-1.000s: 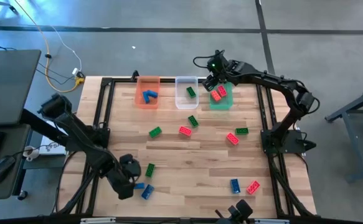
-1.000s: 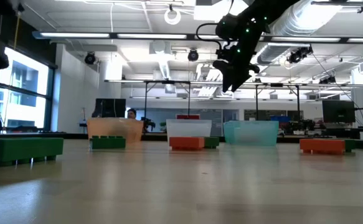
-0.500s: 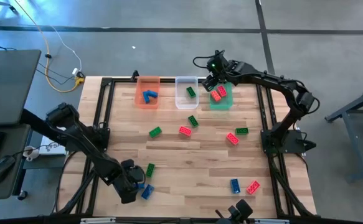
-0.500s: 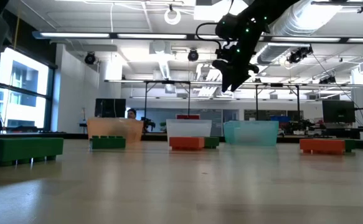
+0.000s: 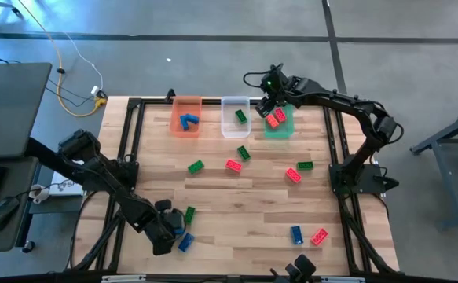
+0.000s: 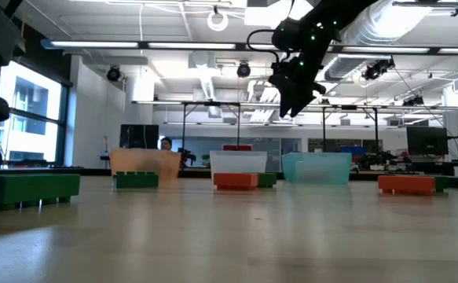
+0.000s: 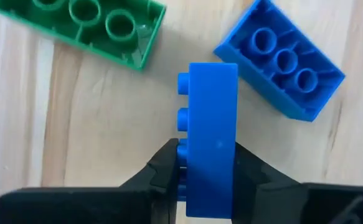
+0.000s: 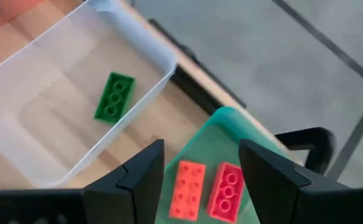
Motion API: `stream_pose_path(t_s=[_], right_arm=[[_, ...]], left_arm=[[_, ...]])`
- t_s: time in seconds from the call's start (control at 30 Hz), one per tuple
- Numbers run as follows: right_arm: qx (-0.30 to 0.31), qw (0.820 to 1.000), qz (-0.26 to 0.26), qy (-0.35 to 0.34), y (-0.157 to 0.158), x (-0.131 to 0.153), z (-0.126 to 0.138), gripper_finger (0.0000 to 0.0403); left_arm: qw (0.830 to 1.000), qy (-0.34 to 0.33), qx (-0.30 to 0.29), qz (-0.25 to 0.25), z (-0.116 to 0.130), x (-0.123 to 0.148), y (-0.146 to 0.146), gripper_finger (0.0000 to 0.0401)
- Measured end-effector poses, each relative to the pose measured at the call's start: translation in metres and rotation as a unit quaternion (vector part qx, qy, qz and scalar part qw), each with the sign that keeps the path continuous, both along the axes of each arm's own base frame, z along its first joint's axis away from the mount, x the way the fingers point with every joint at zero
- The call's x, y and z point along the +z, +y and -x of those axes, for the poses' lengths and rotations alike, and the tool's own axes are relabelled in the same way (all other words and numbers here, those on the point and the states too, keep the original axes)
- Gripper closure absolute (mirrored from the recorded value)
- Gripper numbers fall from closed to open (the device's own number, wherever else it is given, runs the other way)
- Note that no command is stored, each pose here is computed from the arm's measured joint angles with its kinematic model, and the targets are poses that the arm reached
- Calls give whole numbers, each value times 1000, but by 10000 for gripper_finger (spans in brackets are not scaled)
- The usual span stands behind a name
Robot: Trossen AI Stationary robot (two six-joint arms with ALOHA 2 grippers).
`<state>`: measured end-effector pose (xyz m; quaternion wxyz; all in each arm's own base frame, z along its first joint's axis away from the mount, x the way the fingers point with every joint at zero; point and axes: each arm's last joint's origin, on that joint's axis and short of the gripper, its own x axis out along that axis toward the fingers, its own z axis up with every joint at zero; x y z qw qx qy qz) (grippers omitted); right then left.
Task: Sort & place blocks by color
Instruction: Put the blue game piece into the bin
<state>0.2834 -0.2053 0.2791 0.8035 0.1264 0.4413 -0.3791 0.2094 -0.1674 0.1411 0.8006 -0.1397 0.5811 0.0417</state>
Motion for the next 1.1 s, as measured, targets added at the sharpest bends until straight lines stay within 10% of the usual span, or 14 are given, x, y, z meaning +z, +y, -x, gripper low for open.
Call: stream_pose_path(t_s=[1.1], right_arm=[[124, 991, -50, 13, 124, -5, -48, 208]], left_arm=[[961, -68, 108, -247, 29, 105, 198, 328]])
